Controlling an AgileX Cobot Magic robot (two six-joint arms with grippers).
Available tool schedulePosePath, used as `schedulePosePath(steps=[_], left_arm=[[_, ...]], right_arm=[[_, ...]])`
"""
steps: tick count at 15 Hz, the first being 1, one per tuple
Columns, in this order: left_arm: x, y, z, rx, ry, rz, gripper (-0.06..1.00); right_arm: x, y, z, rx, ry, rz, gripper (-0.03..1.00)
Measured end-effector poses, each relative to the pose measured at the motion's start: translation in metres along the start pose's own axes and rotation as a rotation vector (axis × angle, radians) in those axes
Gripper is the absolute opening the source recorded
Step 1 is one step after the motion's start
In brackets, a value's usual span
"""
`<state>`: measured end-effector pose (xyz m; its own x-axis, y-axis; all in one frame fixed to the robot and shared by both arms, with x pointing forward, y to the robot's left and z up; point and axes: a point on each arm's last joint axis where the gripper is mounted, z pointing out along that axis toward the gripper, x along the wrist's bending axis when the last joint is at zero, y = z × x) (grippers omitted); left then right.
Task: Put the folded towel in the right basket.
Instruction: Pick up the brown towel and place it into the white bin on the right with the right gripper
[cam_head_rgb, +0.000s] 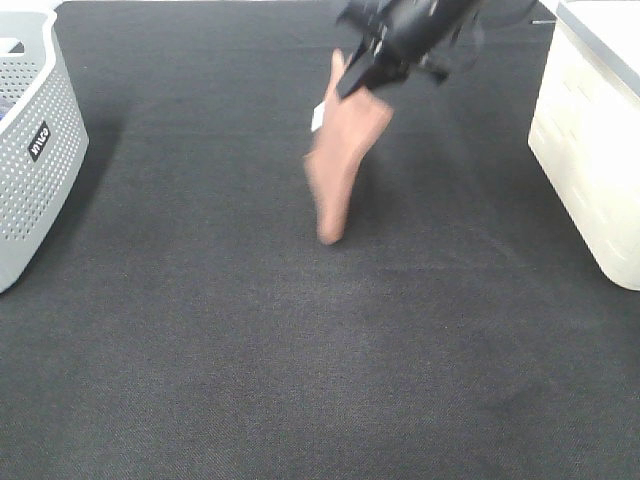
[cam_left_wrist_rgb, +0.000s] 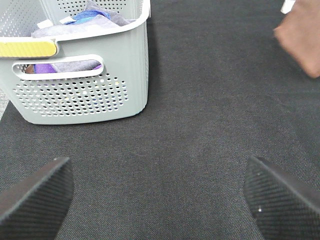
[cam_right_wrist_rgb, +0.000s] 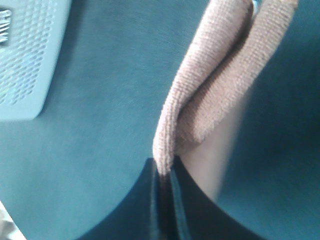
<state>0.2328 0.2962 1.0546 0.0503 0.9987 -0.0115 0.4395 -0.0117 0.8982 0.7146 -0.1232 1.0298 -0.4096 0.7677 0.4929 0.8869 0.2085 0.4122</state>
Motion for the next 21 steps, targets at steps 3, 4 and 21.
schedulePosePath(steps=[3, 4, 21], left_arm=[[0.000, 0.000, 0.000, 0.000, 0.000, 0.000, 0.87], [0.000, 0.000, 0.000, 0.000, 0.000, 0.000, 0.87], [0.000, 0.000, 0.000, 0.000, 0.000, 0.000, 0.87]], right_arm=[[0.015, 0.011, -0.036, -0.072, -0.083, -0.059, 0.00], [0.022, 0.016, -0.056, -0.117, -0.136, -0.086, 0.00], [-0.100, -0.053, -0.284, -0.355, -0.635, 0.273, 0.00]])
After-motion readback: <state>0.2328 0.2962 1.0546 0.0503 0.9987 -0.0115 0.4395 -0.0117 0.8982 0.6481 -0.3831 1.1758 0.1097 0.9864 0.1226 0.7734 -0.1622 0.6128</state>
